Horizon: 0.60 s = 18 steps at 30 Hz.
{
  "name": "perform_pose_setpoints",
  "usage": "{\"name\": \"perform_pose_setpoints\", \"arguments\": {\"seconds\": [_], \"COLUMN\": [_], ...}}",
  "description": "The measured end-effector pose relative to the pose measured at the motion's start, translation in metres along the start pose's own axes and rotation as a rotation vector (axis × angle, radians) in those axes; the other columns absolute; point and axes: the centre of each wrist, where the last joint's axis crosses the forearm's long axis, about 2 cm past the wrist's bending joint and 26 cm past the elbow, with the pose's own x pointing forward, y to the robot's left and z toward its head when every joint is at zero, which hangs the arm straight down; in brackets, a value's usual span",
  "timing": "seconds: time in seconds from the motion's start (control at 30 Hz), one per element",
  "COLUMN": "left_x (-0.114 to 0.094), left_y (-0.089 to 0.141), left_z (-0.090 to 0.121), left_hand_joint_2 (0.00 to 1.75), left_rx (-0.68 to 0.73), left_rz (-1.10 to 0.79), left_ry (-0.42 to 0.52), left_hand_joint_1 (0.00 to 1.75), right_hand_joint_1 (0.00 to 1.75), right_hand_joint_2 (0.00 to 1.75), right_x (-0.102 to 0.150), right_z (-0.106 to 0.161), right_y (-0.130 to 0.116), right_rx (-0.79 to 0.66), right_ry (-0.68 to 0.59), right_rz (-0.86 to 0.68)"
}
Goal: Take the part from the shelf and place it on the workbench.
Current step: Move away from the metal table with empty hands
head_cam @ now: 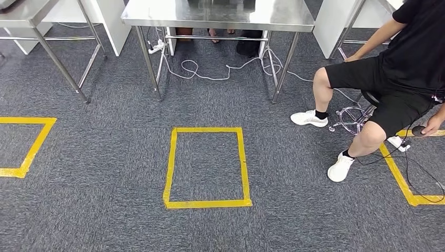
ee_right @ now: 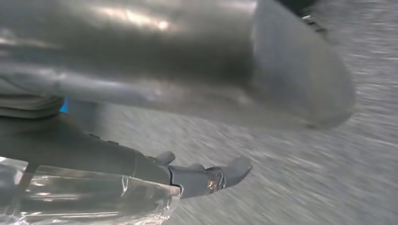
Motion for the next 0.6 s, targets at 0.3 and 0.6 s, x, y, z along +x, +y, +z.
{"name": "perform_pose_setpoints", "arguments": {"seconds": [0.3, 0.6], "left_x": [-0.001, -0.002], "left_y": [-0.001, -0.001], "left_z": [0.001, 0.002], "left_hand_joint_2": [0.0, 0.0], "left_rx": [-0.001, 0.005], "left_rz": [-0.01, -0.018], "left_ry": [0.001, 0.005], "left_hand_joint_1": [0.0, 0.0], "right_hand_joint_1": [0.0, 0.0], "right_hand_joint_2": [0.0, 0.0], "right_x": [-0.012, -0.016], "right_z": [0.003, 0.005], "right_y": [0.009, 0.012], "right_rx": [0.033, 0.032], "right_ry": [0.135, 0.159], "right_rz": [-0.011, 0.015]}}
